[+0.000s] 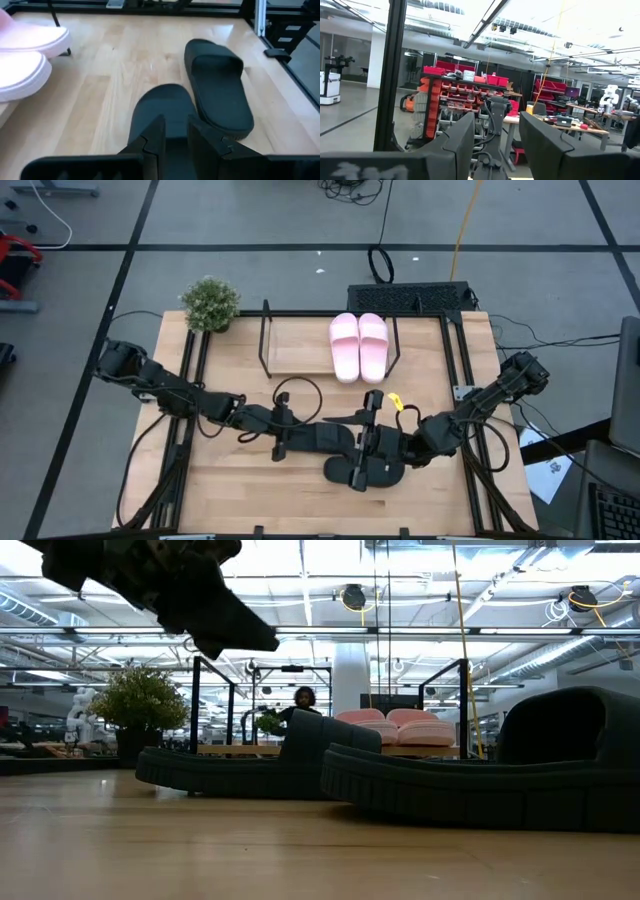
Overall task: Pick and place slides into the shelf
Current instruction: Put the top black slide on the shelf
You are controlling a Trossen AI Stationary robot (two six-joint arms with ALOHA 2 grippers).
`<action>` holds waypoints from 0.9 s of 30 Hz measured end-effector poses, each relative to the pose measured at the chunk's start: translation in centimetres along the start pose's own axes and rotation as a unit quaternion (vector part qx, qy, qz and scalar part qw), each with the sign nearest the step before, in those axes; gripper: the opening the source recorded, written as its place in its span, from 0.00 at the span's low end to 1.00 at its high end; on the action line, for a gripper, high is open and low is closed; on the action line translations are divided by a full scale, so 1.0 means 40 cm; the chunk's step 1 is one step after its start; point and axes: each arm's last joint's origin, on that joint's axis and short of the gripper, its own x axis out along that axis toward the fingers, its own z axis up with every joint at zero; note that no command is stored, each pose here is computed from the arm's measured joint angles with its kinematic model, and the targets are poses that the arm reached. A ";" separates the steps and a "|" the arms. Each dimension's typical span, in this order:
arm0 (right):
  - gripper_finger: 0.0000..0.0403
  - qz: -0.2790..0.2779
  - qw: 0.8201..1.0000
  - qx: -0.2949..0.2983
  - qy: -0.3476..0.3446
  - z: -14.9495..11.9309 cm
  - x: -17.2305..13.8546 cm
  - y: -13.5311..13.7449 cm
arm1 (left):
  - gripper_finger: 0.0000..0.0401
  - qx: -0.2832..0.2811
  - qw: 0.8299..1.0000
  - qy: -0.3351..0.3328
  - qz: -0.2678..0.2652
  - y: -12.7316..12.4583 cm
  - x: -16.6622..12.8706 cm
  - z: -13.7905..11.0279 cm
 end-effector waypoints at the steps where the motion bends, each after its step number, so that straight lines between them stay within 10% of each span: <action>1: 0.36 -0.001 1.000 -0.002 -0.002 0.001 0.000 -0.001 | 0.19 -0.003 1.000 0.002 -0.002 -0.001 0.000 0.001; 19: 0.36 -0.146 0.977 0.001 0.153 -0.044 -0.090 0.063 | 0.19 -0.115 0.992 0.044 -0.033 -0.018 -0.125 0.030; 27: 0.36 -0.094 0.970 0.071 0.213 -0.100 -0.113 0.076 | 0.18 -0.103 0.994 -0.021 -0.019 -0.037 -0.206 0.068</action>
